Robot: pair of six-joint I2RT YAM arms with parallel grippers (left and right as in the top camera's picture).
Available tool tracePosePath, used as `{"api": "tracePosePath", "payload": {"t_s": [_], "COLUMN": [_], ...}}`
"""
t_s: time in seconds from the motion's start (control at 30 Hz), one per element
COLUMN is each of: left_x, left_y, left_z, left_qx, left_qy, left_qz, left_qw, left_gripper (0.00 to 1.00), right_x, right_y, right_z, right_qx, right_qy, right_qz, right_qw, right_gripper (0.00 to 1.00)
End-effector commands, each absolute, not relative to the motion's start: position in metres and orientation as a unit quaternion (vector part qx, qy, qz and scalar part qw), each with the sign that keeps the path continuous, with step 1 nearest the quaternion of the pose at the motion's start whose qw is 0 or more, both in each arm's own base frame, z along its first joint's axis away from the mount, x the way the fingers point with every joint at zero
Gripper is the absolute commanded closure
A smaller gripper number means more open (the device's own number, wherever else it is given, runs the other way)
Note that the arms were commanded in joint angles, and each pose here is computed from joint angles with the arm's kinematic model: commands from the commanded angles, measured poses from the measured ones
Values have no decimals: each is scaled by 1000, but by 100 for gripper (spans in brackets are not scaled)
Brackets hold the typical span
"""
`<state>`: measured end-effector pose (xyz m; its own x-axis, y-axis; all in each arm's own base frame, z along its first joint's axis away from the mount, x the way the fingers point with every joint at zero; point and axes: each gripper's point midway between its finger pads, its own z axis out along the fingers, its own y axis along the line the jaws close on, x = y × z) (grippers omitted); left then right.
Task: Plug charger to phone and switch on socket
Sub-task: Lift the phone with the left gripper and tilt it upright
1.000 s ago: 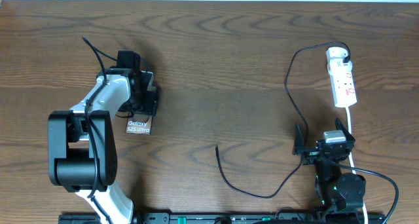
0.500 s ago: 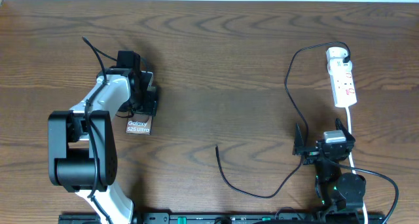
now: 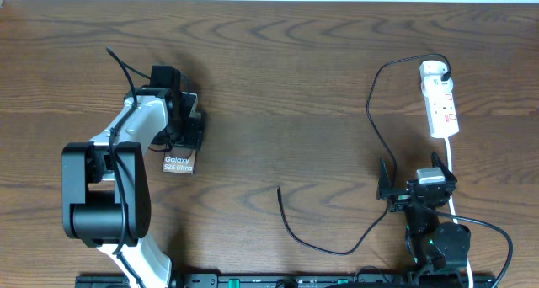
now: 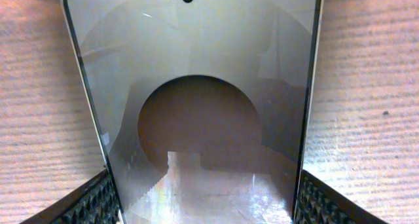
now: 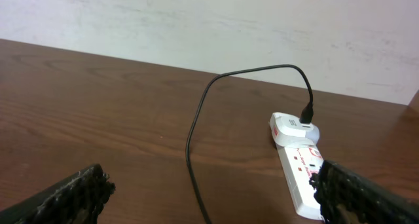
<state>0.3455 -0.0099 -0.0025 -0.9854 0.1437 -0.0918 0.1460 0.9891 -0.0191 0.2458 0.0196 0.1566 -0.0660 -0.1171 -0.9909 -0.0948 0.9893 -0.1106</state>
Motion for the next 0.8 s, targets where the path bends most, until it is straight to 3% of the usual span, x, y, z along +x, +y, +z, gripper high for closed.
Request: {"api": "tracePosePath", "payload": {"t_s": [0.0, 0.4, 0.6, 0.77], "left_x": [344, 368, 373, 378], "left_y": [-20, -55, -96, -128], "left_z": [4, 80, 134, 184], "left_qx": [63, 46, 6, -63], "left_qy": [996, 981, 944, 878], "left_qz": [-44, -145, -284, -451], "left_qw": [40, 122, 166, 149], "left_gripper": [93, 93, 93, 93], "right_x": [246, 246, 246, 246], "right_y": [17, 17, 17, 17], "right_z": [156, 156, 156, 156], "right_qx": [-65, -65, -65, -65], "right_qy": [732, 732, 732, 732], "right_qz": [-9, -9, -9, -9], "right_qw": [679, 679, 679, 679], "right_gripper": [1, 1, 1, 1]}}
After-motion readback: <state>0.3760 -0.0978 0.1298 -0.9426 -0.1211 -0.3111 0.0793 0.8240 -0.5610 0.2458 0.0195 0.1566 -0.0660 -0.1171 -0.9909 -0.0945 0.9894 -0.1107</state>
